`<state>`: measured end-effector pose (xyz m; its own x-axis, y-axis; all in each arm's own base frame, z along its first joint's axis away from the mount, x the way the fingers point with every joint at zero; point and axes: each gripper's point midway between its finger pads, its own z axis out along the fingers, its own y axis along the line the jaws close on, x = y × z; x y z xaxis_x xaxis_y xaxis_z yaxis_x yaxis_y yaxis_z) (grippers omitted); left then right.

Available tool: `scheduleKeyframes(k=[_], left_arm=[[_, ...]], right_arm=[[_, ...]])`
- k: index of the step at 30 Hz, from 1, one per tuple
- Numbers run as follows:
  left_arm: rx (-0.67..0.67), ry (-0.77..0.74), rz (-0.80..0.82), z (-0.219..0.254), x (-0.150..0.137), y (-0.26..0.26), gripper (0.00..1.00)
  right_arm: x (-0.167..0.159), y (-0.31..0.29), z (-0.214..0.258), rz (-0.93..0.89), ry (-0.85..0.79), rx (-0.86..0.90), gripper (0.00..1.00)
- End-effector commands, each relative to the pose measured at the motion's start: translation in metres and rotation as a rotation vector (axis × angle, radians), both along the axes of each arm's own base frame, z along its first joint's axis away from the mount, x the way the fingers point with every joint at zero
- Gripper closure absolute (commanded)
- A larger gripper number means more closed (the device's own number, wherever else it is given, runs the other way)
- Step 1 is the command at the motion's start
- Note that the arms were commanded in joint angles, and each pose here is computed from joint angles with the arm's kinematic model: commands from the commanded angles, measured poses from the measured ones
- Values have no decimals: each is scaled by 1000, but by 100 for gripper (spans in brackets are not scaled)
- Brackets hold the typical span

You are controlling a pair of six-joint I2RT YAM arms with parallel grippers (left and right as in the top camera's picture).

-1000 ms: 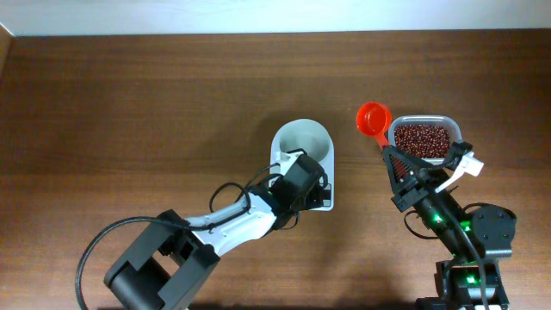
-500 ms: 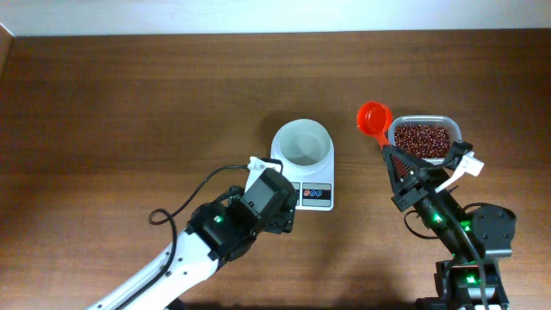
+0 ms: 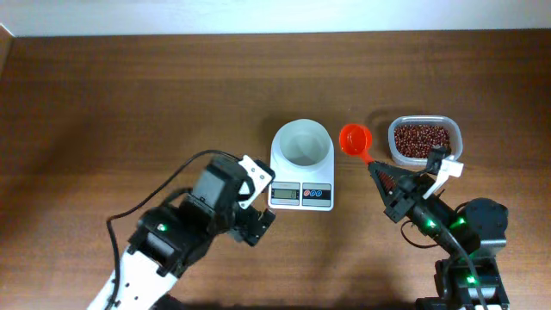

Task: Scoop and weigh 50g on scale
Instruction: 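Carry the scoop with the right gripper to the bean tub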

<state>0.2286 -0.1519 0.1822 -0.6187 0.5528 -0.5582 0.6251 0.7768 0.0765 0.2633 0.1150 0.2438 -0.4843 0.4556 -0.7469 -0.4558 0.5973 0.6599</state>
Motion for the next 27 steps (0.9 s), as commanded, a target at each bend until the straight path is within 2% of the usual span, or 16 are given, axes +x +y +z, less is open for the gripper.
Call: scheduleKeyframes(k=[1,6,10,14,18,22,26,27], left_arm=[[-72,5,-236,10,-8,-13,1],[-32,-7,-163,22,5,20,1],[-34,-14,-151,27,7,24,1],[-49,-8,-177,28,4,21,1],[-39,-19,-219,28,2,19,1],[9,-37,-186,27,8,28,1],[-11,-32,-201,27,6,24,1],[-30,-38,-260,29,3,17,1]], right_arm=[[-1,0,3,7,-21,-12,96],[-3,1,-2,1,137,135,96],[-4,1,-13,-8,195,143,96],[-6,0,-24,2,180,60,96],[-3,-14,-8,-41,149,-16,96],[-10,-40,9,-106,219,-205,96],[-8,-42,10,-110,270,-219,96],[-5,-46,5,-125,287,-234,96]])
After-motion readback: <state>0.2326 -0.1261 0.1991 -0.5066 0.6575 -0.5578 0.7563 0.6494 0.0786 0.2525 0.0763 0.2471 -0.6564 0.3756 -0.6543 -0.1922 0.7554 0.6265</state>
